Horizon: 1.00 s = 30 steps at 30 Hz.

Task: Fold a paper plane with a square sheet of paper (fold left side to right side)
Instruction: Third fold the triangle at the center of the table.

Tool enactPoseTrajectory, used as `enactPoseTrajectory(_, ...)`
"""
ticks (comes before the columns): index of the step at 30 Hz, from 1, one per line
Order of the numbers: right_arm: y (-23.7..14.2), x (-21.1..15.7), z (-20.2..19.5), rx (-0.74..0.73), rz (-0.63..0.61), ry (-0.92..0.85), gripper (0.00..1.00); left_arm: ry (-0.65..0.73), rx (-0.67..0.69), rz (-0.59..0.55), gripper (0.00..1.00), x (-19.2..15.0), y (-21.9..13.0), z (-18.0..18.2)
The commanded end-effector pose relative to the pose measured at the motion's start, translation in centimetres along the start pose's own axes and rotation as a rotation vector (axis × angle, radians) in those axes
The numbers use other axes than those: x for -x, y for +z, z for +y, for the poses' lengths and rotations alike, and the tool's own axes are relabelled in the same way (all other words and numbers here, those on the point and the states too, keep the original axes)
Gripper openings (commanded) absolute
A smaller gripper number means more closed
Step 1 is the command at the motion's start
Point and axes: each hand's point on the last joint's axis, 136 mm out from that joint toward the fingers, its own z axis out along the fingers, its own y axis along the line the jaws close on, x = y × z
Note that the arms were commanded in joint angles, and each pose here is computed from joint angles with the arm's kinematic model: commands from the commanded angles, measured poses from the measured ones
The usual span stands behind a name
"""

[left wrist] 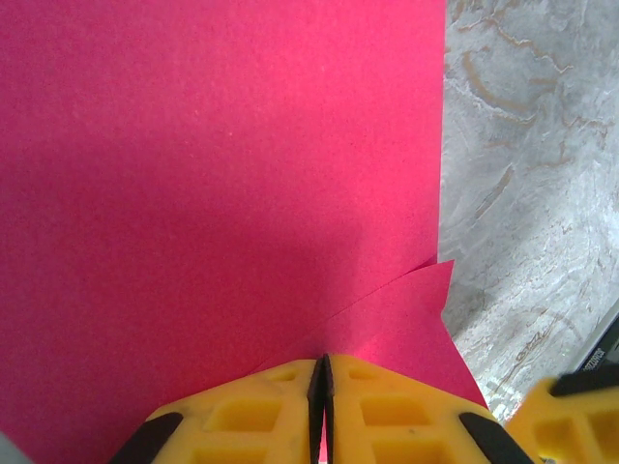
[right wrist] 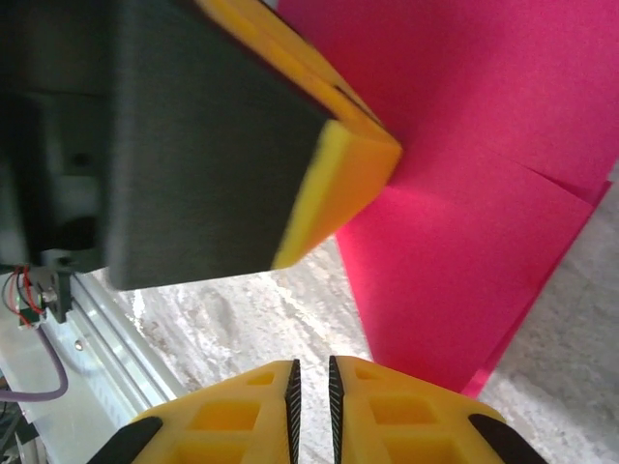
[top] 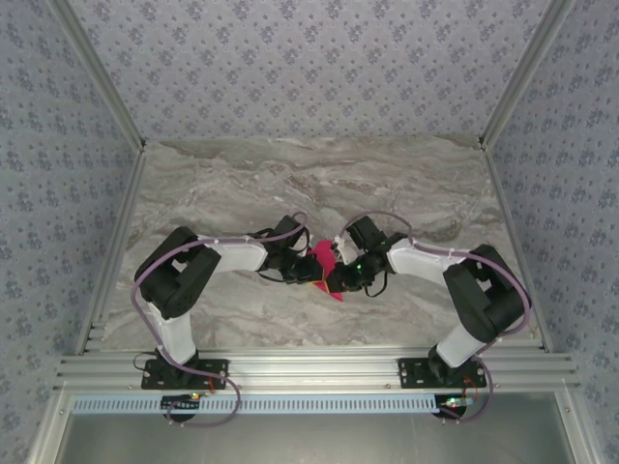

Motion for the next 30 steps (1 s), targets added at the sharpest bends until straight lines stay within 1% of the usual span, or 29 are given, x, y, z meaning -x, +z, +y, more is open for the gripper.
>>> enactPoseTrajectory(1,0.4,-0.2,-0.6,-0.033,0.029,0.027,0.19,-0.050,0.175,0.046,0.12,-1.9,1.3,4.7)
enactPoseTrajectory(10,0.8,-1.7,-2.5,-0.112,0.078,0.050,0.19,-0.046,0.183,0.053,0.12,-2.0,1.4,4.8)
enactPoseTrajectory(17,1.1,-2.4,-2.9,-0.130,0.110,0.055,0.19,-0.045,0.186,0.054,0.12,-1.9,1.4,4.8)
enactPoseTrajectory(24,1.0,-3.2,-4.0,-0.185,0.134,0.067,0.19,-0.041,0.190,0.054,0.12,-1.8,1.4,4.8)
enactPoseTrajectory(27,0.7,-3.7,-4.5,-0.220,0.153,0.069,0.16,-0.041,0.194,0.055,0.12,-1.7,1.4,4.8)
enactPoseTrajectory(30,0.0,-3.4,-4.2,-0.228,0.126,0.059,0.13,-0.041,0.198,0.056,0.12,-1.7,1.3,4.9)
